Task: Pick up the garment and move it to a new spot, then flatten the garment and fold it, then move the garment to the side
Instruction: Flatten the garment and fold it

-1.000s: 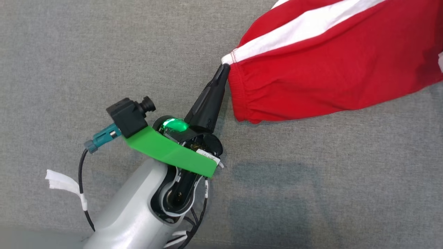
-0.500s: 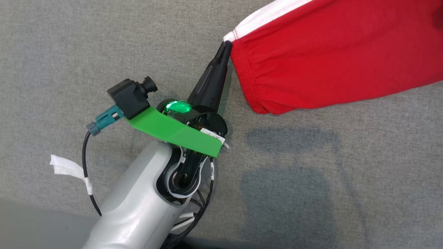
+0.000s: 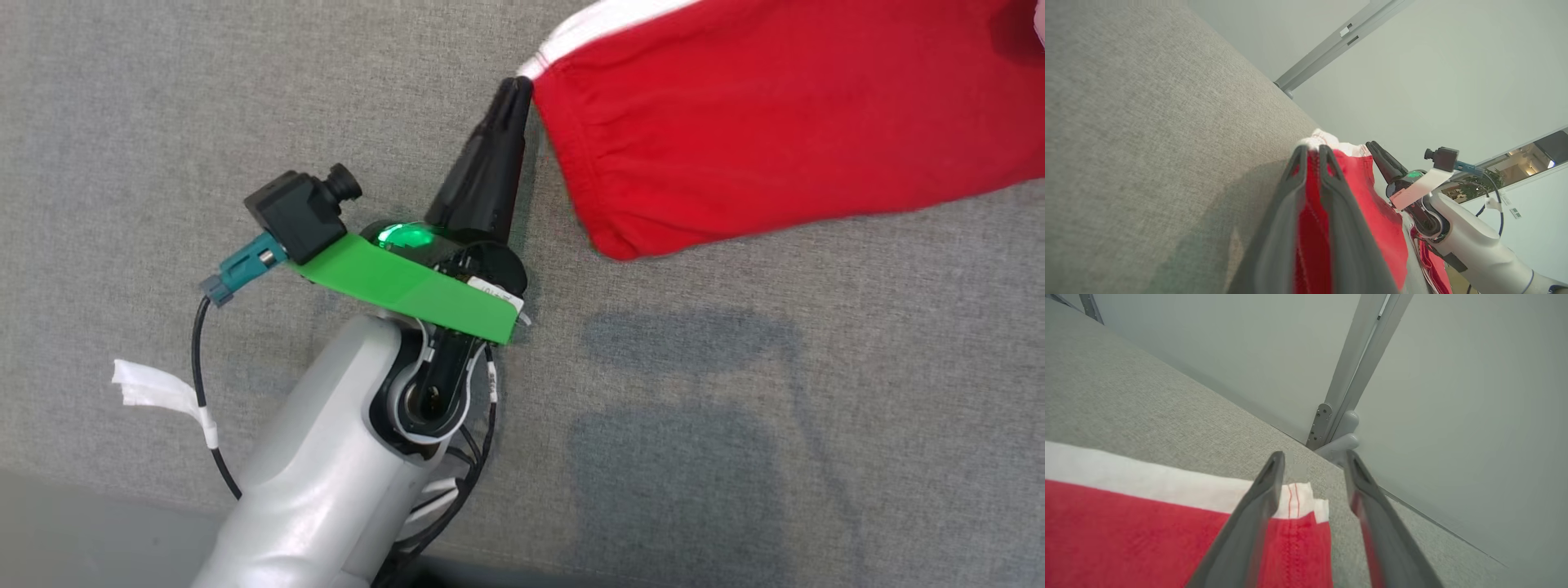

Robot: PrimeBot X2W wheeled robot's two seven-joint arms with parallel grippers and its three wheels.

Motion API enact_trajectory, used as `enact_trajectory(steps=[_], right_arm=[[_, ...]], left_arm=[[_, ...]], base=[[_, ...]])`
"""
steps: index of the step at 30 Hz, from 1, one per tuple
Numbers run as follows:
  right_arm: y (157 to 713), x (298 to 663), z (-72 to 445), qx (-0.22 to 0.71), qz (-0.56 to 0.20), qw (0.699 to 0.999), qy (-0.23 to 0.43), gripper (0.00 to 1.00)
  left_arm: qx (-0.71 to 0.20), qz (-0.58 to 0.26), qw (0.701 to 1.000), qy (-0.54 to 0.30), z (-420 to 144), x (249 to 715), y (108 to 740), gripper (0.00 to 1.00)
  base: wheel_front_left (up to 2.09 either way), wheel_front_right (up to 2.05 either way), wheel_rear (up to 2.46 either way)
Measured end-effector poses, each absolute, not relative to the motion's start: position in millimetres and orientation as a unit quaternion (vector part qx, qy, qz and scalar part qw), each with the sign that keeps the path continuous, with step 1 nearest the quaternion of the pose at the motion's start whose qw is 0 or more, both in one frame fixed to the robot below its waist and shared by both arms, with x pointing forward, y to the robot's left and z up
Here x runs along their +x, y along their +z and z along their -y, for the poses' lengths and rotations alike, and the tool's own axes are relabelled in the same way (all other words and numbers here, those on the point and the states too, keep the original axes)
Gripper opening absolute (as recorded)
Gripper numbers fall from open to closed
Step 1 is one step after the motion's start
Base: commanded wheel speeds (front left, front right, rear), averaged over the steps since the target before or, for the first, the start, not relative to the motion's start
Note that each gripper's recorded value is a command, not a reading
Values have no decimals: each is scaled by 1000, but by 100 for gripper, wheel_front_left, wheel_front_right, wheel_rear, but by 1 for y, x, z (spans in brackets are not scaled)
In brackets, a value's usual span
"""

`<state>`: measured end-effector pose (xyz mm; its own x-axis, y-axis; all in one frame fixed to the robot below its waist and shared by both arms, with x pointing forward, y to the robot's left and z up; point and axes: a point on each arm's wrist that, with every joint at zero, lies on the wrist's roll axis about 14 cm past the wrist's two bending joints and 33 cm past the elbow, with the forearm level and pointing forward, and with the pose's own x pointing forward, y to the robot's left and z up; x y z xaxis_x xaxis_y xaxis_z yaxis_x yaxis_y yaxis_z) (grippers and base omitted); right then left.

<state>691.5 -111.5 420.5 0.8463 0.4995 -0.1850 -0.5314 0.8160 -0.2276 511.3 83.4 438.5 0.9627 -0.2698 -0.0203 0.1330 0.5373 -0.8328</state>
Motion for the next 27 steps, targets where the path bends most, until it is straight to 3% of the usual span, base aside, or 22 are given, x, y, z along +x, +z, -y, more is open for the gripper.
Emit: enact_trajectory(steps=[7, 13, 20, 27], right_arm=[[448, 673, 124, -79, -32, 966, 245, 100], [423, 610, 132, -17, -72, 970, 230, 100], [427, 574, 150, 30, -84, 978, 190, 100], [433, 578, 171, 38, -104, 983, 145, 100]], left_arm=[[-380, -70, 917, -102, -102, 496, 433, 100], [-256, -56, 963, -66, -137, 464, 432, 100], [-208, -39, 975, -64, -138, 428, 448, 100], [-191, -29, 978, -72, -124, 402, 465, 100]], base=[[0, 0, 0], [0, 0, 0], [0, 0, 0], [0, 0, 0]])
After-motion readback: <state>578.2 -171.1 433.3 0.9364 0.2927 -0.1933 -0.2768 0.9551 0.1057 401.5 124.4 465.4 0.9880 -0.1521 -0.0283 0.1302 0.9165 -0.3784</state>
